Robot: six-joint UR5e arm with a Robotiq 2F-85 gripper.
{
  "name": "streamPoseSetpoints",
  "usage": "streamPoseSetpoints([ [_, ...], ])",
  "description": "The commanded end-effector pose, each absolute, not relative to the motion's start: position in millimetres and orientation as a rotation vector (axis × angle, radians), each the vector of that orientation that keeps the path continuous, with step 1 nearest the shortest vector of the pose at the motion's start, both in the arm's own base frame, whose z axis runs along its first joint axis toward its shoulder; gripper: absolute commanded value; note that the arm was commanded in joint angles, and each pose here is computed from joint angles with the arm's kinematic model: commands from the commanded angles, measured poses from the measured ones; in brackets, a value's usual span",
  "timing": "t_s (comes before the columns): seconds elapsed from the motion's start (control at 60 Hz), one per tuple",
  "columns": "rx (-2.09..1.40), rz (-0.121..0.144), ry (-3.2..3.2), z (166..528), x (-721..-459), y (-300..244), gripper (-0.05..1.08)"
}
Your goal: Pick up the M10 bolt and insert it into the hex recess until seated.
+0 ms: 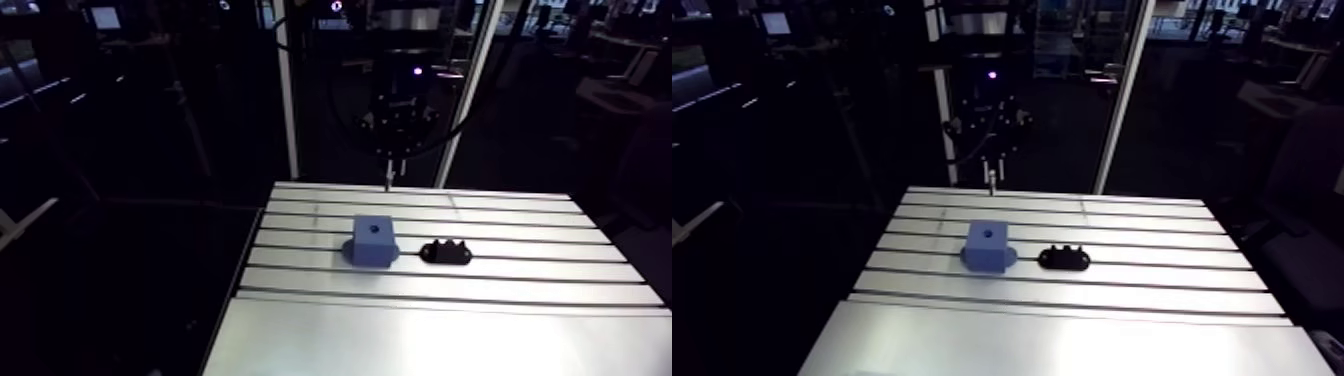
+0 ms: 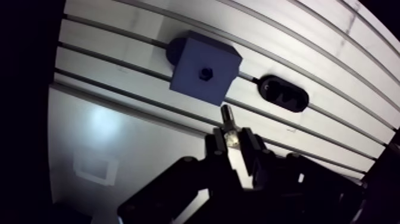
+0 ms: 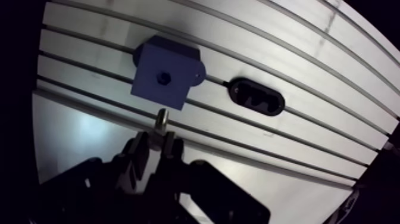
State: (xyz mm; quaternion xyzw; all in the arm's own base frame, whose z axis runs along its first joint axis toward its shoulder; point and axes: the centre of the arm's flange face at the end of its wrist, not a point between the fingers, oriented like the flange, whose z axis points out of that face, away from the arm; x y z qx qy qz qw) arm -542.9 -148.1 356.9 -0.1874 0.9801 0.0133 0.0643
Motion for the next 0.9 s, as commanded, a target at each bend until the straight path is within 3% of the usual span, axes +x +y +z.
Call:
streamPoseSetpoints([
  [0.017, -0.584, 0.091, 2.930, 342.2, -549.5, -157.0, 0.77],
  [0.033, -0.594, 0.111, 2.923, 339.7, -549.7, -159.0, 0.77],
  [0.05, -0.594, 0.111, 2.923, 339.7, -549.7, -159.0, 0.77],
  [0.067, -0.605, 0.128, 2.915, 337.9, -549.8, -162.0, 0.77],
  [0.133, -0.611, 0.135, 2.911, 335.7, -551.3, -163.2, 0.77],
  [0.5, -0.641, 0.131, 2.916, 328.1, -562.4, -168.0, 0.77],
  [0.717, -0.655, 0.109, 2.925, 319.0, -564.5, -175.2, 0.77],
  [0.9, -0.661, 0.108, 2.933, 313.5, -567.2, -175.6, 0.77],
])
